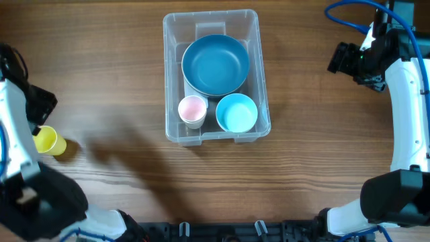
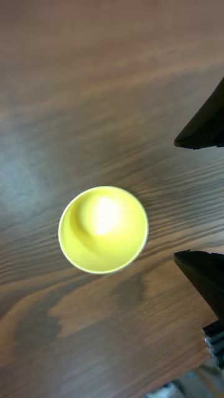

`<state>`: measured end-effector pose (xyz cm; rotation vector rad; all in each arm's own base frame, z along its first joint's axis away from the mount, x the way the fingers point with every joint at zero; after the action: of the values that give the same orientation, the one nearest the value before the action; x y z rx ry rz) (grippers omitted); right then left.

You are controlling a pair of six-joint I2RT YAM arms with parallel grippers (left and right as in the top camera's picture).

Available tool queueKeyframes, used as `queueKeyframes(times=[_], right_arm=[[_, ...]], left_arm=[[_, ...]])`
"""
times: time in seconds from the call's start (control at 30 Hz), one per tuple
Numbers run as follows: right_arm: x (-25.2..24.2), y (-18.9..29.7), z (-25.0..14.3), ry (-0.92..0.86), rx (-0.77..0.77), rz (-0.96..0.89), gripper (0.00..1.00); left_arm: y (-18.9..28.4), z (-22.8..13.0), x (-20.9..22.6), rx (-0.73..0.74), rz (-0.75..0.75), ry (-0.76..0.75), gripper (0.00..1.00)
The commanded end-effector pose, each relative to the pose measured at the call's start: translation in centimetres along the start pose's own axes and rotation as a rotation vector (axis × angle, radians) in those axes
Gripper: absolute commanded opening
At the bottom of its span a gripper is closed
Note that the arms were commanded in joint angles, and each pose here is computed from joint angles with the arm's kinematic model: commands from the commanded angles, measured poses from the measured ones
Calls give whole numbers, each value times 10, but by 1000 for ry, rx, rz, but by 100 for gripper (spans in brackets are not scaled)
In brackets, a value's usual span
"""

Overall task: Pack container
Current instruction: 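Move the left gripper to the yellow cup and grasp it, then lower the yellow cup with the left gripper into the pink cup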

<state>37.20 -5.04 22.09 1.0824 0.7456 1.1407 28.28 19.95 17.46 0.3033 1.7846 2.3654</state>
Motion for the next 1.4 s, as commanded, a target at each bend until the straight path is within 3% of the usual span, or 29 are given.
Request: queueKeyframes(times=[0.0, 0.23, 0.6, 0.77, 0.9, 1.0, 1.1, 1.23, 1.37], right_arm=[[-1, -6, -1, 2, 16, -2, 89], [-2, -12, -5, 2, 29, -4, 89], [-3, -20, -9, 2, 43, -6, 89], [-3, -20, -9, 2, 41, -6, 89], [-3, -20, -9, 2, 41, -6, 89], [-2, -20, -9, 3, 41, -6, 89], [-2, -20, -9, 2, 39, -6, 89], [-2, -20, -9, 2, 41, -6, 89], [-2, -20, -9, 2, 40, -6, 89]], left_arm=[[-44, -3, -8, 79, 64, -14, 52], [-90, -8, -17, 144, 122, -66, 47], [-111, -24, -15, 180, 117, -86, 46], [-111, -26, -14, 190, 116, -87, 5], [-104, -28, -17, 201, 89, -82, 4], [-64, -30, -32, 175, -51, -82, 4], [42, -65, -70, 73, -354, -261, 4], [175, -166, -103, -49, -676, -593, 4], [215, -268, -121, -3, -808, -858, 4]])
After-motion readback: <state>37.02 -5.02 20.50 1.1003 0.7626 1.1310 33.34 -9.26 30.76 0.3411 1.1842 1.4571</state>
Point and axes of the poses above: each gripper's point midway between its finger pads, its own y axis back along the fingers, its own x axis along the line the jaws close on, z = x × y, the point moved 2 cm from there along y, back along the fingers, and after that the axes turned 6 degrees about y, right-handed, at the moved point
